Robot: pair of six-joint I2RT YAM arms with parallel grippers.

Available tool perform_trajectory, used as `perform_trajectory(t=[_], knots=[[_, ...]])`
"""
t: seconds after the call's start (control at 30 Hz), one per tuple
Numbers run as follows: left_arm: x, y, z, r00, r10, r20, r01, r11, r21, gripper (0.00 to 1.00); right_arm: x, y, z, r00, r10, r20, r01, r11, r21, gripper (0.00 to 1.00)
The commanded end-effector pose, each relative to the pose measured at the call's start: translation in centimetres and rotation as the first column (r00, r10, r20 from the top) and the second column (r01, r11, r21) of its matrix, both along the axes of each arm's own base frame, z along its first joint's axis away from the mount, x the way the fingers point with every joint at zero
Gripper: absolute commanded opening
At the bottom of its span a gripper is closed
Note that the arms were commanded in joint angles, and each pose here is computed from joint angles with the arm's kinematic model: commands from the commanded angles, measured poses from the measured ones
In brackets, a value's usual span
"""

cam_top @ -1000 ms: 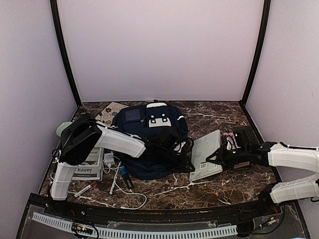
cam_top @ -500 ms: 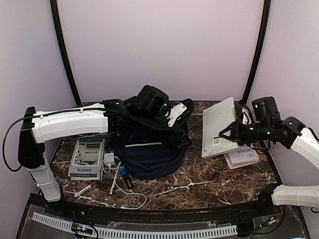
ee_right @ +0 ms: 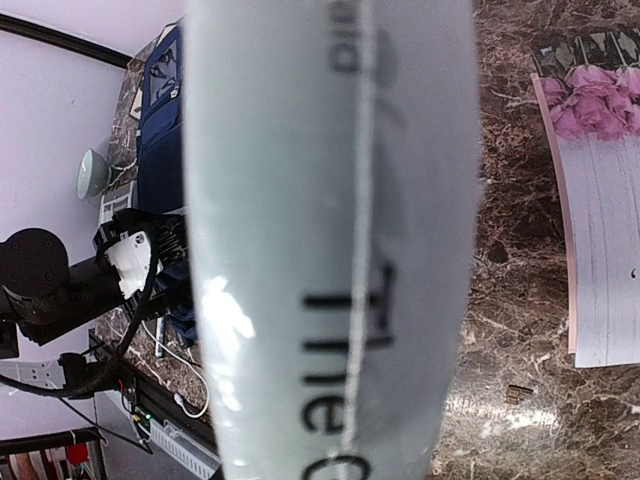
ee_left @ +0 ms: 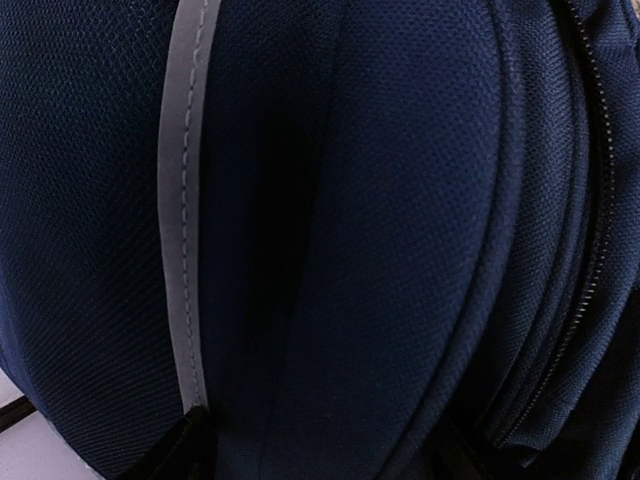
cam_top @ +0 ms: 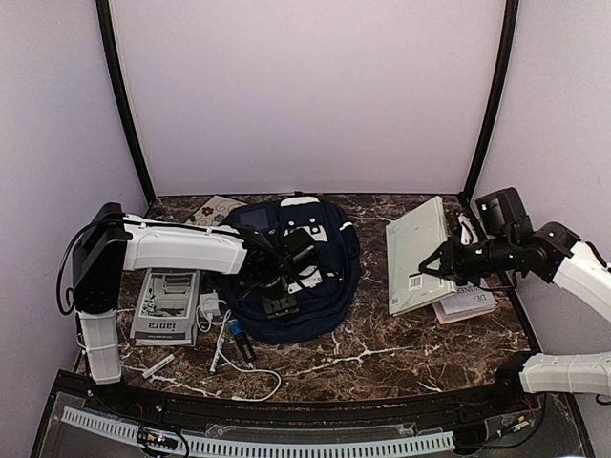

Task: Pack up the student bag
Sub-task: Open the second largest pocket of the student bag.

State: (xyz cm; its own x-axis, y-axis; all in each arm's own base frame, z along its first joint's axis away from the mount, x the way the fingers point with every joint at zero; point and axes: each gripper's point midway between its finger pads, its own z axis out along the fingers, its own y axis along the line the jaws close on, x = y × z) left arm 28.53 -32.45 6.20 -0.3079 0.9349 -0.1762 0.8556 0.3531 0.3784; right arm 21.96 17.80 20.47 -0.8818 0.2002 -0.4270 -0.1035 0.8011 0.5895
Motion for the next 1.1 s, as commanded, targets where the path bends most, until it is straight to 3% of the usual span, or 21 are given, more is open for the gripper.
perform_trajectory(t=[0.0,0.13,0.17,0.23,0.27,0.47,0.67,0.8,1.07], knots=[[2.7,2.6,-0.8,0.991,-0.028,0.128,0.003,0.982,0.187,0.72,1.0,1.0,3.0,0.991,0.019,0.130,-0.029,0.997,0.078,0.00],[4.1,2.6,-0.8,0.979,-0.030,0.202,-0.013,0.977,0.212,0.65,0.9,1.0,2.9,0.991,0.025,0.128,-0.035,0.996,0.082,0.00],[4.2,2.4,-0.5,0.977,-0.026,0.213,-0.017,0.980,0.196,0.54,0.9,1.0,2.9,0.992,0.026,0.127,-0.037,0.996,0.082,0.00],[4.6,1.8,0.5,0.970,-0.012,0.243,-0.026,0.988,0.151,0.14,0.8,1.0,2.8,0.992,0.025,0.125,-0.036,0.996,0.084,0.00],[4.8,1.6,1.4,0.966,-0.004,0.260,-0.029,0.992,0.123,0.02,0.8,1.1,2.9,0.992,0.028,0.127,-0.039,0.995,0.088,0.00],[5.7,0.2,9.0,0.915,0.073,0.397,-0.032,0.994,-0.107,0.00,0.1,2.3,3.8,0.985,0.093,0.143,-0.113,0.984,0.136,0.00],[5.1,-0.9,18.0,0.871,0.141,0.471,0.045,0.931,-0.362,0.00,-1.5,7.4,4.3,0.960,0.235,0.155,-0.272,0.917,0.291,0.00],[4.8,-0.6,21.5,0.845,0.167,0.507,0.077,0.902,-0.425,0.00,-3.8,12.8,4.4,0.922,0.352,0.164,-0.386,0.791,0.475,0.00],[5.1,-0.8,25.5,0.812,0.193,0.550,0.102,0.882,-0.460,0.00,-3.0,19.2,3.2,0.891,0.438,0.122,-0.431,0.728,0.533,0.00]])
